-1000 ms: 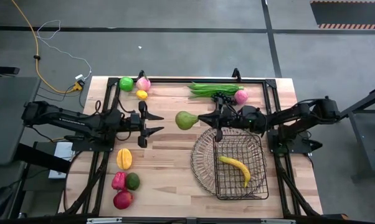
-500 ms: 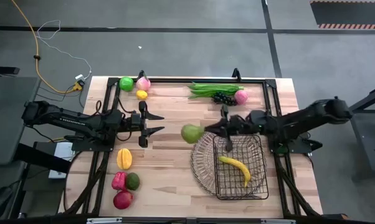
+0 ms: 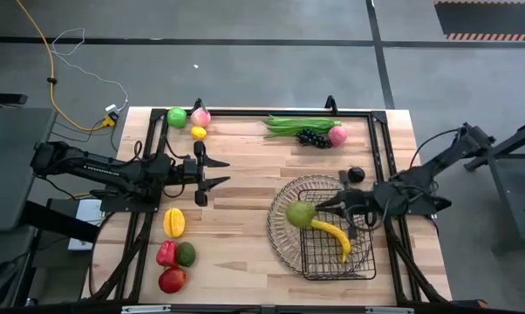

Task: Build produce basket
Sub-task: Put the pear into the wire basket

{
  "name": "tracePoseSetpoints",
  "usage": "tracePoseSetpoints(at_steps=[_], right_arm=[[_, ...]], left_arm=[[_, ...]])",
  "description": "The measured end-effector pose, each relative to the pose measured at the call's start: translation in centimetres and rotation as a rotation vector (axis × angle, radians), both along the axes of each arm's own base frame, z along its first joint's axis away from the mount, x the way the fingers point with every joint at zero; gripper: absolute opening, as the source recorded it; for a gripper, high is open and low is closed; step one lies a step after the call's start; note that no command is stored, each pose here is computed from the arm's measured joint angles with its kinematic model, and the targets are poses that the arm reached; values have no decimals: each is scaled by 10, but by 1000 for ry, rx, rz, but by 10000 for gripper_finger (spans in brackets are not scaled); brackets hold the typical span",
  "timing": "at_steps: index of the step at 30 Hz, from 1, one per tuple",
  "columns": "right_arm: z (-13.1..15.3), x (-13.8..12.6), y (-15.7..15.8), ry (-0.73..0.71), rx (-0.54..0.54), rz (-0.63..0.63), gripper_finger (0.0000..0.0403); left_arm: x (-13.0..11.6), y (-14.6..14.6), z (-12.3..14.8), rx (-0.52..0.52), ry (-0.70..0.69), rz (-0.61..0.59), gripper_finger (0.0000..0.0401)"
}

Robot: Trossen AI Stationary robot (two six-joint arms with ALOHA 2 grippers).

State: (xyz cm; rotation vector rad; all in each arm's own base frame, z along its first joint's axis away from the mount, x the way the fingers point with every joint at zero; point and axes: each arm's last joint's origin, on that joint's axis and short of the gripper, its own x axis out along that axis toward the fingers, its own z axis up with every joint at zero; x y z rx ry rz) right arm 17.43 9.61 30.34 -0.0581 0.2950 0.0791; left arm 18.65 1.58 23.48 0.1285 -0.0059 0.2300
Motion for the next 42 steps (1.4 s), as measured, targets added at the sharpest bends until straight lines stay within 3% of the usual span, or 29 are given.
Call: tracePoseSetpoints(at_steps=[4,8,17,29,42], right_arm=[[26,-11,1,196,92,-97,0],[34,-20,-2,407,189,-242,0],[-7,-21,-1,753,302,-442,0],[-66,-23,-12,903,331,-652,1],[-58,-18,-10,879,384,-641,50]], left_arm=[[0,0,0,3,2,2,168],[0,0,-1,3,7,0,168],[0,0,-1,1,7,-1,168],[0,0,-1,3,7,-2,168],[0,0,-1,4,7,-2,168]])
